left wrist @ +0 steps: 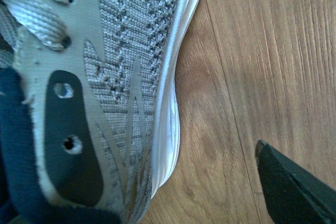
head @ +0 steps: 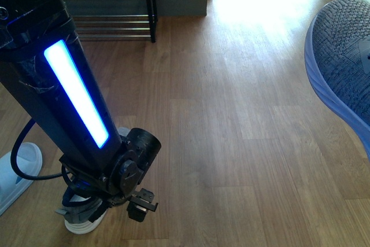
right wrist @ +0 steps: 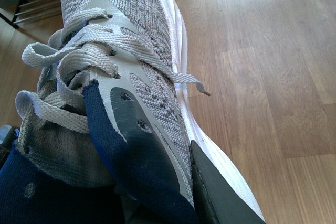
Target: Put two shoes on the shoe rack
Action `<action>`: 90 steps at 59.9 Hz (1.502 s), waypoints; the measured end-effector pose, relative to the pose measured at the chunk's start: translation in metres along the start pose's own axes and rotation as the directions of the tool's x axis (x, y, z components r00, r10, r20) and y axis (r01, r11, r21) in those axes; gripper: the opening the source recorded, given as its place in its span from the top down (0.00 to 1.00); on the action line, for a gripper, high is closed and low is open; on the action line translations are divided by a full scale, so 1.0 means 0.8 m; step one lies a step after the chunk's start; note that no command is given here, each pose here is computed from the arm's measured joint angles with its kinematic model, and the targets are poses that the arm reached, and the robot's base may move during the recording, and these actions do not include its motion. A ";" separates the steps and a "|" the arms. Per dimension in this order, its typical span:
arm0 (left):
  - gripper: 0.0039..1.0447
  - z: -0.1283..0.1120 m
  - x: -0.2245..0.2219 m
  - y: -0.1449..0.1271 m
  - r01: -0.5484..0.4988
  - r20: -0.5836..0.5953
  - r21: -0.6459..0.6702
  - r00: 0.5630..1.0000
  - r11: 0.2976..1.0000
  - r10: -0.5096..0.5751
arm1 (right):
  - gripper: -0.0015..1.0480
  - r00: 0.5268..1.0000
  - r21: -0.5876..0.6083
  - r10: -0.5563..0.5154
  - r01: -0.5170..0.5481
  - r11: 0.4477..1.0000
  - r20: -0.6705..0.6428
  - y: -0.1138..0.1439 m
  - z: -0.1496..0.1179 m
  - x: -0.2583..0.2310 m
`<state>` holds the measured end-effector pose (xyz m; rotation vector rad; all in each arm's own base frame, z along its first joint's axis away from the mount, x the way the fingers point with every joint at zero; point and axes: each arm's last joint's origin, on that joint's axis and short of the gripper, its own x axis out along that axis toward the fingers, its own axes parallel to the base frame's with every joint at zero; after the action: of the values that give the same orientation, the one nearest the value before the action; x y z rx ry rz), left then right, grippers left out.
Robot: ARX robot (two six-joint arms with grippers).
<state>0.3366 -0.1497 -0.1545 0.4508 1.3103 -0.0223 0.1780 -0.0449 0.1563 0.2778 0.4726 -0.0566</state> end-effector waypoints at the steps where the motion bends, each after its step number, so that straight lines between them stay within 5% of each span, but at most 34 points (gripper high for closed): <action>1: 0.37 0.000 0.000 0.000 -0.001 0.000 -0.002 1.000 1.000 0.001 | 0.99 1.000 0.000 0.000 0.000 1.000 0.000 0.000 0.000 0.000; 29: 0.99 -0.005 -0.013 0.004 0.021 0.011 -0.051 1.000 0.998 -0.020 | 0.99 1.000 0.000 0.000 0.000 1.000 0.000 0.000 0.000 0.000; 45: 0.99 0.020 -0.086 0.018 0.120 0.170 -0.171 0.981 0.978 -0.090 | 0.99 1.000 0.000 0.000 0.000 1.000 0.000 0.000 0.000 0.000; 61: 0.99 0.041 -0.186 0.050 0.113 0.405 -0.196 0.914 0.974 -0.025 | 0.99 1.000 0.000 0.000 0.000 1.000 0.000 0.000 0.000 0.000; 71: 0.99 0.022 -0.246 0.073 0.139 0.498 -0.200 0.867 0.970 -0.021 | 0.99 1.000 0.000 0.000 0.000 1.000 0.000 0.000 0.000 0.000; 90: 0.99 -0.065 -0.366 0.123 0.175 0.637 -0.254 0.770 0.951 0.028 | 0.99 1.000 0.000 0.000 0.000 1.000 0.000 0.000 0.000 0.000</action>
<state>0.2356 -0.1110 0.1396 0.1001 0.6343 -0.0378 0.1780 -0.0449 0.1563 0.2778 0.4726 -0.0566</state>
